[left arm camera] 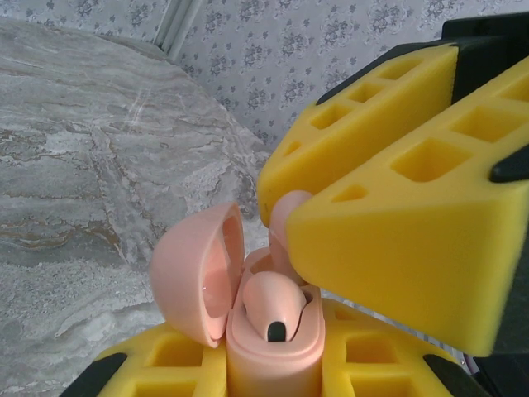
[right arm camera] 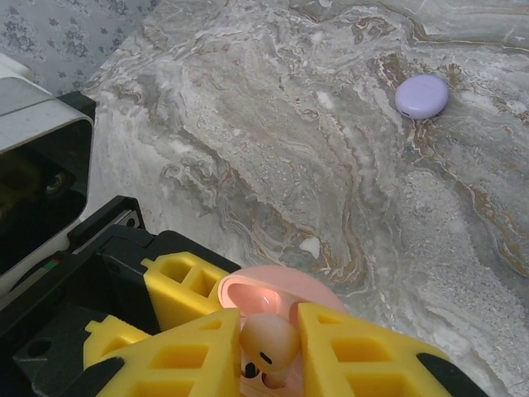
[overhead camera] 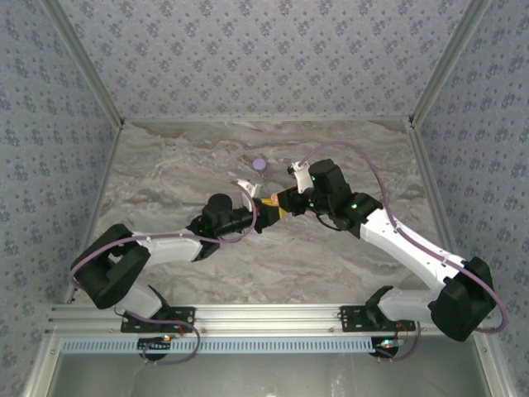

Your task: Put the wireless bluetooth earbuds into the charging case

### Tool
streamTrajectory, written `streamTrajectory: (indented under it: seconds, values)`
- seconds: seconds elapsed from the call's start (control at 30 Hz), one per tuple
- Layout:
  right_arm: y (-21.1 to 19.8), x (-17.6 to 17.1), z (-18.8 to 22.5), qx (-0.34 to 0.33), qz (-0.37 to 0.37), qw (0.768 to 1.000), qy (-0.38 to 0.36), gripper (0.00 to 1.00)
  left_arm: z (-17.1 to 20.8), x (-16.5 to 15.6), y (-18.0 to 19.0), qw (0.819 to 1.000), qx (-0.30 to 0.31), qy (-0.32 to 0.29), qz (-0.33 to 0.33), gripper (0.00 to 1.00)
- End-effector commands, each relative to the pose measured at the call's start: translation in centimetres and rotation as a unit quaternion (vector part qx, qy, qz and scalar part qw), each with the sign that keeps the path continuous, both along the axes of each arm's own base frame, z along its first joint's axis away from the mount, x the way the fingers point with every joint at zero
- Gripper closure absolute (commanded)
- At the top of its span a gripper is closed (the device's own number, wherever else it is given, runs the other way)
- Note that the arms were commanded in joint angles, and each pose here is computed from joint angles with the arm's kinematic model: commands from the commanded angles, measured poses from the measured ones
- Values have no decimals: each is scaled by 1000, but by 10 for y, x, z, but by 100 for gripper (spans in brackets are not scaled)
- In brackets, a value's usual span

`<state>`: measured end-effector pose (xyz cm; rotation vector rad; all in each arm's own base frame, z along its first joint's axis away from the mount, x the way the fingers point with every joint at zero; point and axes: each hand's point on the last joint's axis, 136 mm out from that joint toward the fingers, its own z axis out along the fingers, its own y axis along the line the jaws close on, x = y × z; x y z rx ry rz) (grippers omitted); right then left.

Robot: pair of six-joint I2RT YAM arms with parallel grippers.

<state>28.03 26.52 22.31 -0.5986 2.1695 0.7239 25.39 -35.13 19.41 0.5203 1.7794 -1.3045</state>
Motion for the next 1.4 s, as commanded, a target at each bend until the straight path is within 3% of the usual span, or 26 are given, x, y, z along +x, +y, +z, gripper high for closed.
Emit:
streamTrajectory:
  seconds: [0.0,0.73,1.37]
  values:
    - [5,-11,-2,-4,28,999,16,73,40,2,-2,998,-36,-49,3,100]
    - [3,-11,17,7,22,1000,6,52,28,-2,1,998,0,-68,-1,100]
    - [-1,-14,24,5,16,1000,7,51,28,-5,9,994,37,-107,5,100]
